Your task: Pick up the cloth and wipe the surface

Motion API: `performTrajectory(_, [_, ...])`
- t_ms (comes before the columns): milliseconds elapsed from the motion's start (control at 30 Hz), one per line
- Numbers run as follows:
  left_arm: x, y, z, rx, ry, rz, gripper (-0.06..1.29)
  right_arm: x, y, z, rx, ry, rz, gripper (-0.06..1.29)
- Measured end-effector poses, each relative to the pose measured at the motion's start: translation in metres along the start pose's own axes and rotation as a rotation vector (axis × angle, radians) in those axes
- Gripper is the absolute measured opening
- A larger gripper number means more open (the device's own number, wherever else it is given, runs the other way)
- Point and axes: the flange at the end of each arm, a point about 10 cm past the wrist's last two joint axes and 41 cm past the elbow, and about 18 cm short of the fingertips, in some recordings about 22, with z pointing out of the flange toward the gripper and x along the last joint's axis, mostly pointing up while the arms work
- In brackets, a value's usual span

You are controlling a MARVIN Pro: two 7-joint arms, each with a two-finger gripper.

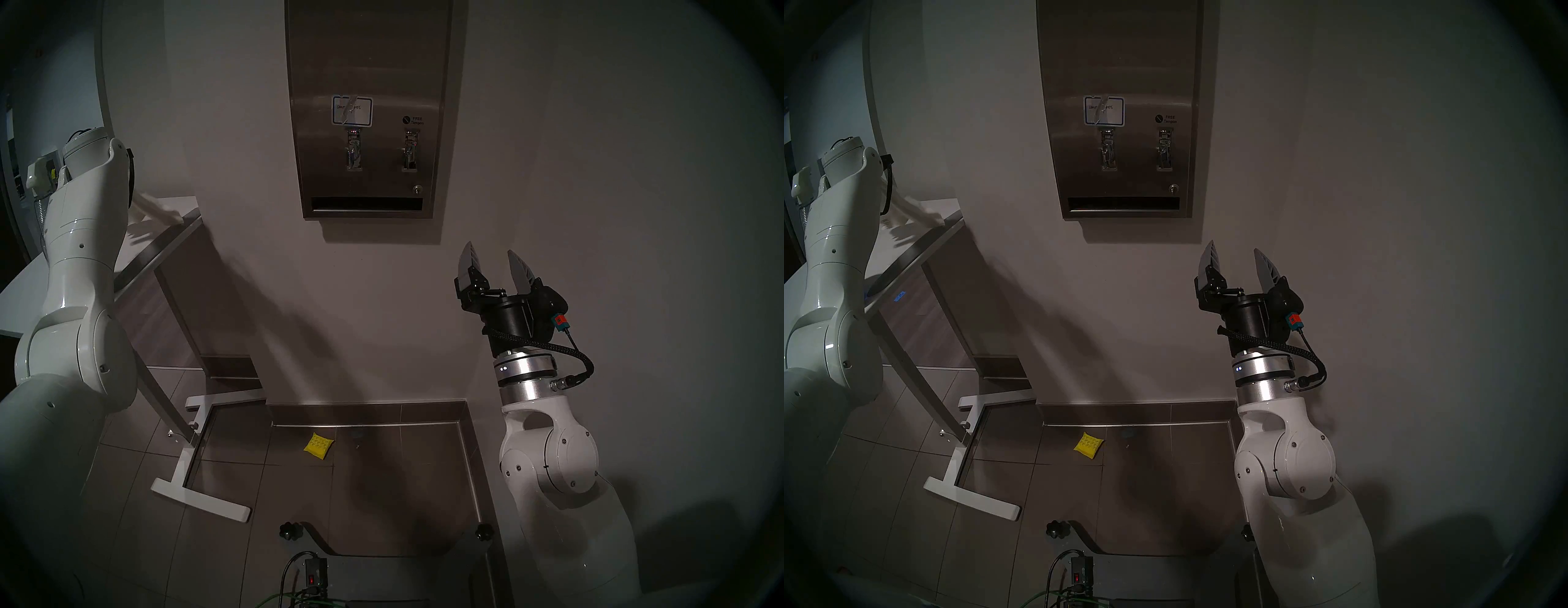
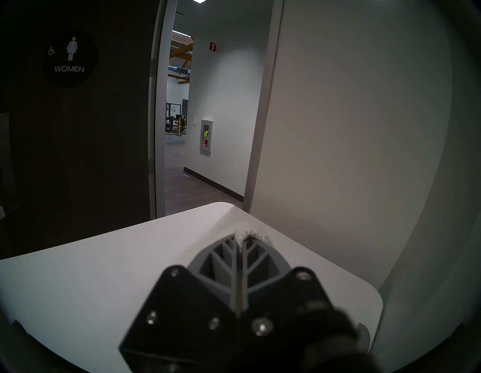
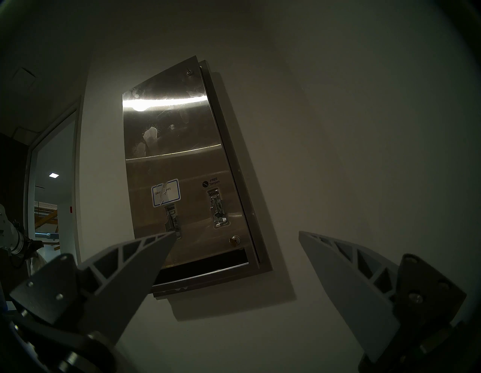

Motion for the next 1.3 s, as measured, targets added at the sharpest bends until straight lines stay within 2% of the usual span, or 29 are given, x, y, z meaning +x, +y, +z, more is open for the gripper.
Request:
performTrajectory(33, [0.0,0.0,0.0,0.002,0.0,0.0,0.08,0.0,0.0,0.0,0.0,0.0,0.0,1.22])
performTrajectory(67, [0.001,0.0,0.001,0.006,-0.001,-0.002,0.0,0.0,0.0,0.0,0.0,0.0,0.0,1.22])
performTrajectory(133, [0.002,0.0,0.001,0.008,-0.002,-0.004,-0.02,0.0,0.0,0.0,0.0,0.0,0.0,1.22])
performTrajectory(167, [0.004,0.001,0.002,0.009,-0.004,-0.008,0.07,0.0,0.0,0.0,0.0,0.0,0.0,1.22])
performTrajectory(233, [0.005,0.002,0.002,0.007,-0.01,-0.018,0.87,0.0,0.0,0.0,0.0,0.001,0.0,1.22])
performTrajectory(267, [0.005,0.002,0.002,0.004,-0.015,-0.025,1.13,0.0,0.0,0.0,0.0,0.001,0.0,1.22])
performTrajectory(333, [0.006,0.004,0.002,-0.005,-0.03,-0.046,1.26,0.0,0.0,0.0,0.0,0.001,0.0,1.22])
performTrajectory(433, [0.005,0.007,0.003,-0.024,-0.067,-0.081,1.26,0.0,0.0,0.0,0.0,0.001,0.0,1.22])
performTrajectory(700, [0.006,0.016,0.001,-0.033,-0.12,-0.104,1.26,0.0,0.0,0.0,0.0,0.002,0.0,1.22])
performTrajectory(1000, [0.016,0.026,-0.006,-0.012,-0.117,-0.106,1.26,0.0,0.0,0.0,0.0,0.002,0.0,1.22])
performTrajectory(1033, [0.017,0.027,-0.006,-0.008,-0.116,-0.106,1.23,0.0,0.0,0.0,0.0,0.003,0.0,1.22])
performTrajectory(1100, [0.018,0.028,-0.007,-0.005,-0.115,-0.108,1.08,0.0,0.0,0.0,0.0,0.003,0.0,1.22])
performTrajectory(1133, [0.019,0.028,-0.008,-0.002,-0.115,-0.11,0.58,0.0,0.0,0.0,0.0,0.003,0.0,1.22])
performTrajectory(1167, [0.019,0.029,-0.008,0.0,-0.115,-0.111,0.35,0.0,0.0,0.0,0.0,0.003,0.0,1.22])
performTrajectory(1200, [0.02,0.029,-0.009,0.002,-0.115,-0.113,-0.03,0.0,0.0,0.0,0.0,0.003,0.0,1.22])
performTrajectory(1300, [0.021,0.03,-0.009,0.003,-0.119,-0.122,-0.02,0.0,0.0,0.0,0.0,0.003,0.0,1.22])
